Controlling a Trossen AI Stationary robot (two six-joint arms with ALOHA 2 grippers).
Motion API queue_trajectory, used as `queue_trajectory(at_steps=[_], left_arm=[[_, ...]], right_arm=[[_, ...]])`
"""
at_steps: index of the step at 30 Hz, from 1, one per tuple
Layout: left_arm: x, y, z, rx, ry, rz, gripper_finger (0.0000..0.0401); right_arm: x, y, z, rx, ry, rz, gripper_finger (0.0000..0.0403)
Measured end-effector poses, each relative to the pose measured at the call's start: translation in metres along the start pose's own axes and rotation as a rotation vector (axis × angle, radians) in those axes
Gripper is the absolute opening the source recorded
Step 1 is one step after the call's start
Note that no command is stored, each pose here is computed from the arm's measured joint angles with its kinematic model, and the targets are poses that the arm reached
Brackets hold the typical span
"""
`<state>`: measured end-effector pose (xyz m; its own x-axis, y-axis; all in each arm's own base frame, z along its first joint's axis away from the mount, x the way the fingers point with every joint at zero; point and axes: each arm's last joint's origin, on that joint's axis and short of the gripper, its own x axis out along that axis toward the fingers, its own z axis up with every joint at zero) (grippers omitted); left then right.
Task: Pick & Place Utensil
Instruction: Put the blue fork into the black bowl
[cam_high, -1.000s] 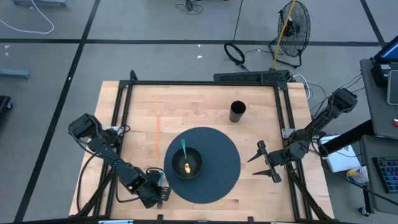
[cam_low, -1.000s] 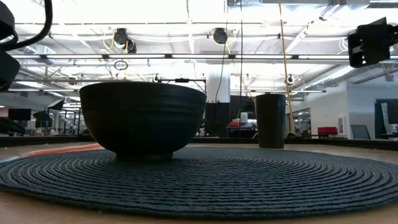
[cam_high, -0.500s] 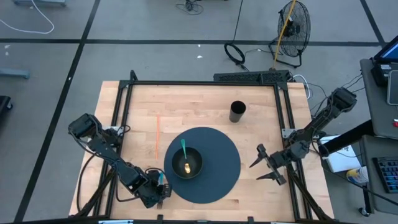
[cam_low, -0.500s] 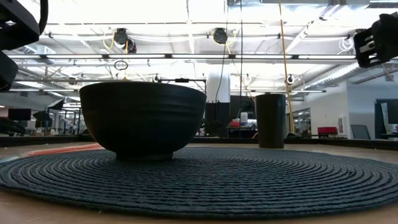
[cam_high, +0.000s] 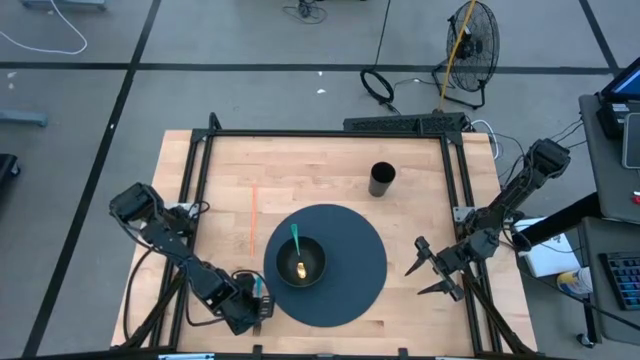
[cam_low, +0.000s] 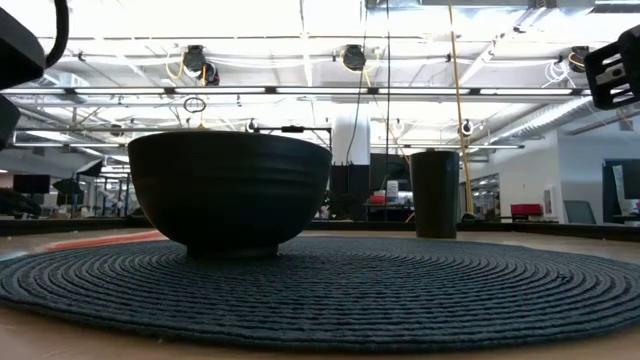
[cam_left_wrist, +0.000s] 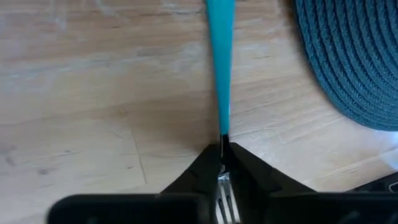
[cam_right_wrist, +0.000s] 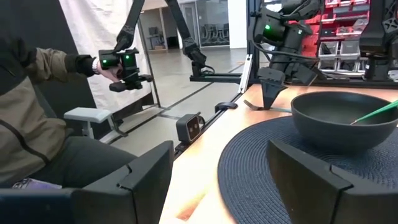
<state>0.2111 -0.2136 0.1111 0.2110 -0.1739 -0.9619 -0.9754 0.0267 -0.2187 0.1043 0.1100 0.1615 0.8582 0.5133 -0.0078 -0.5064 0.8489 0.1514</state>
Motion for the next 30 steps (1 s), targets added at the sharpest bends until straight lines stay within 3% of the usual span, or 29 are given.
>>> queue_trajectory(at_steps=[3, 20, 30], left_arm=[[0.000, 0.002, -0.002, 0.012, -0.009, -0.007, 0.0010], [-0.001, 0.016, -0.009, 0.071, -0.152, -0.072, 0.0004], [-0.002, 0.018, -0.008, 0.058, -0.120, -0.016, 0.0002]], right_arm=[[0.000, 0.000, 0.000, 0.016, 0.000, 0.000, 0.0251], [0.000, 0.000, 0.004, 0.051, -0.043, 0.002, 0.0251], [0.000, 0.001, 0.006, 0.066, -0.064, 0.004, 0.0251]])
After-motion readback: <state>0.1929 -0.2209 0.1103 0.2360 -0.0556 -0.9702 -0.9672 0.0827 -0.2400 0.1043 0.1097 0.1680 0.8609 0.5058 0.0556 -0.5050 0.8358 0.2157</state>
